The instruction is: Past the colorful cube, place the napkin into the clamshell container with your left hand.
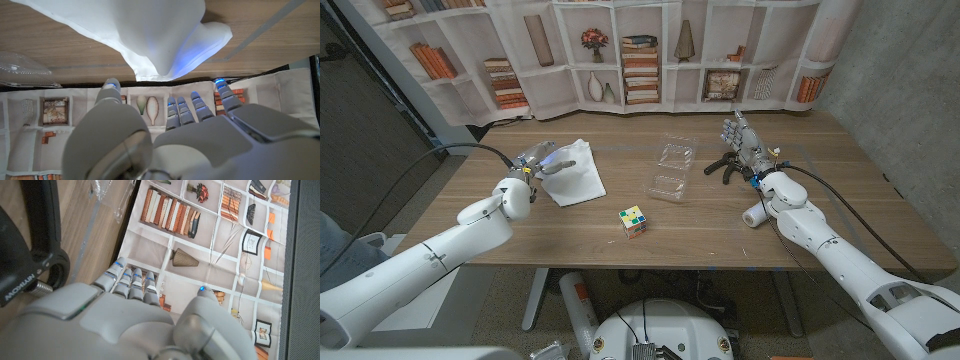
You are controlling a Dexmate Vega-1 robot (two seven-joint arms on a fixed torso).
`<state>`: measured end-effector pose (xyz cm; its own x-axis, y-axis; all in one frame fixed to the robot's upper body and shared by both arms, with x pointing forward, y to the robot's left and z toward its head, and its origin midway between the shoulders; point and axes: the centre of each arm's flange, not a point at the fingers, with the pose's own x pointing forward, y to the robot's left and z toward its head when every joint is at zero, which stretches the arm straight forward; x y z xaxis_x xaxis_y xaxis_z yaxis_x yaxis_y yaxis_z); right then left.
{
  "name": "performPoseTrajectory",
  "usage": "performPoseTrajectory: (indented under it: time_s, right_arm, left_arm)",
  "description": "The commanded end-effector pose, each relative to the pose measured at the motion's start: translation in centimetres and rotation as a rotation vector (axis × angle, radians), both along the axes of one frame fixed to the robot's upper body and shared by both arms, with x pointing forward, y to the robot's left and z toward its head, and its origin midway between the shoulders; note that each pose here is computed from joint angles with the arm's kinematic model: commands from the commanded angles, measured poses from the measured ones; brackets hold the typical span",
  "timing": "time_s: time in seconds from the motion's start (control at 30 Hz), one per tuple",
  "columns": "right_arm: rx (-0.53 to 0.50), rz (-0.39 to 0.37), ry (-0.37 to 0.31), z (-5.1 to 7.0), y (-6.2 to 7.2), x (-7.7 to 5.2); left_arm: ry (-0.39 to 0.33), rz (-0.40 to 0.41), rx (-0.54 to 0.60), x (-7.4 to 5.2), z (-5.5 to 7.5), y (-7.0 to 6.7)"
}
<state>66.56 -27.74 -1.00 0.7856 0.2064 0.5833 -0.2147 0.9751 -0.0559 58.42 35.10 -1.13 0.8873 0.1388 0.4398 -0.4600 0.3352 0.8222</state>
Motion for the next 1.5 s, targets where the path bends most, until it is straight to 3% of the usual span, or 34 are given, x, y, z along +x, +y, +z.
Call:
performPoseTrajectory:
  time_s: [0.03,0.83,1.5]
  right_arm:
    - [0.003,0.003,-0.002,-0.2,0.1,-0.1]
    - [0.007,0.008,0.002,-0.7,0.2,-0.2]
    - [0.009,0.006,0.005,-0.8,0.1,-0.3]
  left_arm:
    - [0.013,0.015,0.017,0.1,-0.2,-0.3]
    - [0.038,0.017,0.014,0.5,-1.2,-0.6]
    - [0.059,0.008,0.009,1.7,-1.9,-1.0]
